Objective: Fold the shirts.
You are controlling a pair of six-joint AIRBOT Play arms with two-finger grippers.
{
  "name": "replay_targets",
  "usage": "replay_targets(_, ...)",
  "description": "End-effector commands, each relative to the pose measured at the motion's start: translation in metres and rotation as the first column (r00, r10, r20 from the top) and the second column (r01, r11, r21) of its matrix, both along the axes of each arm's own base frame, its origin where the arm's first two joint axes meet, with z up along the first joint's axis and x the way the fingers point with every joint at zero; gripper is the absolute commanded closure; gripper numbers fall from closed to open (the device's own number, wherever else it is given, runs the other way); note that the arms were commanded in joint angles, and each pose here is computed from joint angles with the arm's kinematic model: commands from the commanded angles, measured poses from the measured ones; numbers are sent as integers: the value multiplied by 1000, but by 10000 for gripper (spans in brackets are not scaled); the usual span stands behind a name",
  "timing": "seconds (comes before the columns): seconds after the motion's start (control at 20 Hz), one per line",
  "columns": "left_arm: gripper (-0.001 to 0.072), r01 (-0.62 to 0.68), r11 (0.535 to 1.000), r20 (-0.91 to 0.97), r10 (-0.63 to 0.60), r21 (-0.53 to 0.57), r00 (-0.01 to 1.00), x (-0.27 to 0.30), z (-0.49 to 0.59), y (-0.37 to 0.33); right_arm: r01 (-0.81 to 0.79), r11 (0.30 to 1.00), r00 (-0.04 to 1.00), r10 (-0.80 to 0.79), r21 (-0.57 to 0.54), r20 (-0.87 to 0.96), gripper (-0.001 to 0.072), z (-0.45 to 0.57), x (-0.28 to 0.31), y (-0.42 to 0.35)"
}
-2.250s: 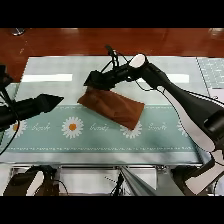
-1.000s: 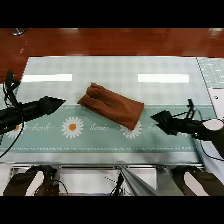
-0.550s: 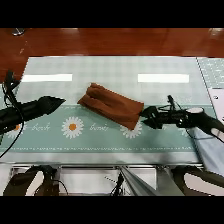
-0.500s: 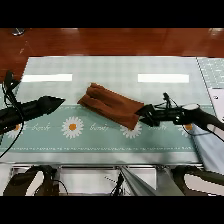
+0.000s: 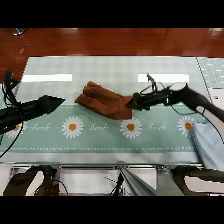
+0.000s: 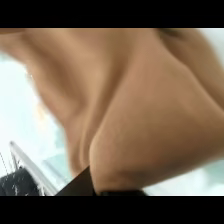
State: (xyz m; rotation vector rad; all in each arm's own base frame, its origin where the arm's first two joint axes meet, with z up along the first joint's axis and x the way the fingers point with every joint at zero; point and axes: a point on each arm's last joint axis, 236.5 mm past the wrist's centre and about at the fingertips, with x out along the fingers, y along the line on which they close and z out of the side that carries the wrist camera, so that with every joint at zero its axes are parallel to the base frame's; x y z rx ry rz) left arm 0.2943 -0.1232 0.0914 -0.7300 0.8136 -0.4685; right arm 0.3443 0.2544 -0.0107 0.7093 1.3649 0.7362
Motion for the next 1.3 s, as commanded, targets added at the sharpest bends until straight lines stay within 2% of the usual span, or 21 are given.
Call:
replay_targets(0.0,689,-6,1000,-8,6,-10,1000,0,0,0,-48,995,983,63,-93,170,689,70,27,-4)
replay_targets(0.2,688,-3,1000,-9,3,-11,1000,-1,0,-1,97,957,929,11,-274,370,690,159,67,-59)
replay_targets(0.4,689,-1,1000,-10,1,-11,1000,-1,0,-1,226,927,892,-73,-301,446,690,226,73,-118)
replay_targets(0.65,689,15,1000,-19,-16,-14,1000,-4,-1,-4,426,849,873,-294,-312,390,690,250,55,-219)
replay_targets(1.0,689,16,1000,-20,-17,-14,1000,-5,-1,-4,573,704,817,-534,-420,218,689,244,-33,-338)
replay_targets(1.1,689,17,1000,-19,-17,-13,1000,-5,-1,-4,663,616,741,-623,-425,250,689,255,-55,-362)
replay_targets(1.25,688,-2,1000,-6,2,-8,1000,0,0,-1,755,438,621,-718,-489,315,689,266,-97,-394)
